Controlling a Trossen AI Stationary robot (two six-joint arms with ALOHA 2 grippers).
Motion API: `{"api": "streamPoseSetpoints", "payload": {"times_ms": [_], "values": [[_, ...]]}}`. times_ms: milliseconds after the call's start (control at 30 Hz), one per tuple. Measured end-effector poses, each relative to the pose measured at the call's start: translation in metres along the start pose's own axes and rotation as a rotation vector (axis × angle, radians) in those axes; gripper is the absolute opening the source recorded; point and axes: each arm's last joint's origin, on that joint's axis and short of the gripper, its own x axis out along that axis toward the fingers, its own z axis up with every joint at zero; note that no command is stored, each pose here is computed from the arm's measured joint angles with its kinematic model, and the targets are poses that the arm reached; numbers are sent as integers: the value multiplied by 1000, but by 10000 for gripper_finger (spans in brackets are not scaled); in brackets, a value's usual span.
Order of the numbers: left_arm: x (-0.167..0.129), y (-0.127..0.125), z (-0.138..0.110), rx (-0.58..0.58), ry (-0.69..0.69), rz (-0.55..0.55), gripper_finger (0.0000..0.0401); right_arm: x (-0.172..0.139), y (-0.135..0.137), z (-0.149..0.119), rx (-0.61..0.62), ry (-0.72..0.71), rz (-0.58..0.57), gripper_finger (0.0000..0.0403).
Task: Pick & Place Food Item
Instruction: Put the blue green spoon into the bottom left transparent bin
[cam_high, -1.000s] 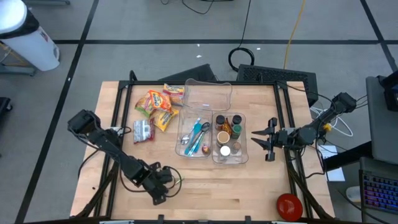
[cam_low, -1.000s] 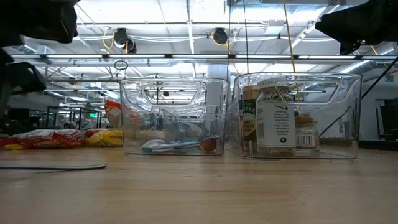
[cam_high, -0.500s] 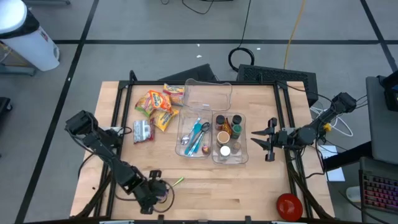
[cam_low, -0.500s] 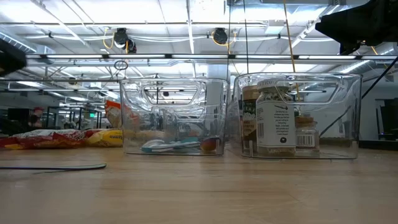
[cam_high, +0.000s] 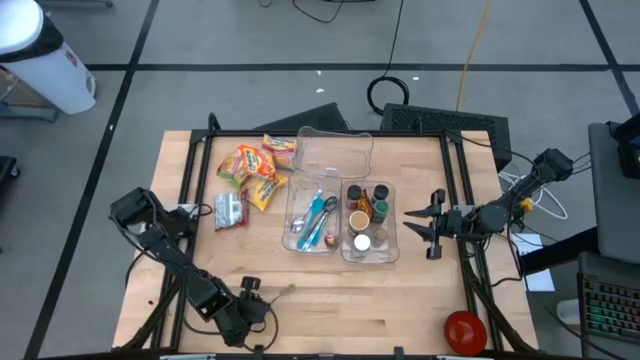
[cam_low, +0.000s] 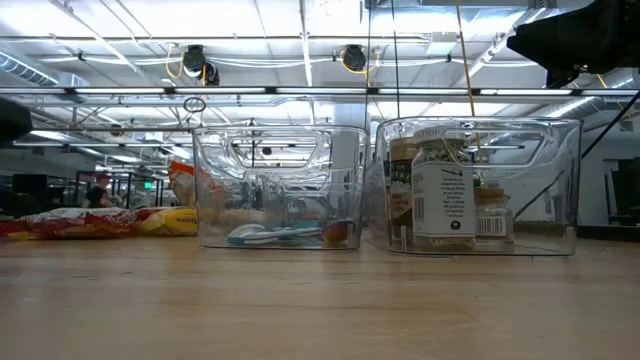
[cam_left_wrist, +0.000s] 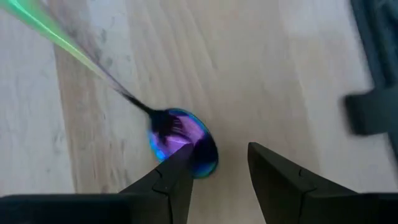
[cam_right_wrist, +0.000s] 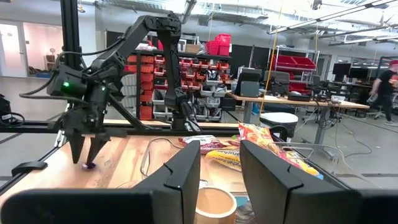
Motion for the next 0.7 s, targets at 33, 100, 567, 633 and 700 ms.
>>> {"api": "streamPoseSetpoints", "payload": {"times_ms": [33, 100, 567, 633, 700], "values": [[2, 0, -1, 10, 6, 7, 156, 0, 0, 0, 0, 0, 0, 105], [6, 1, -1, 14, 11, 13, 156, 0, 0, 0, 0, 0, 0, 105], [9, 13, -6, -74, 90, 109, 156, 0, 0, 0, 0, 0, 0, 105], [7, 15, -9, -125, 131, 131, 156, 0, 0, 0, 0, 0, 0, 105], [7, 17, -12, -164, 179, 129, 156, 0, 0, 0, 1, 0, 0, 105]]}}
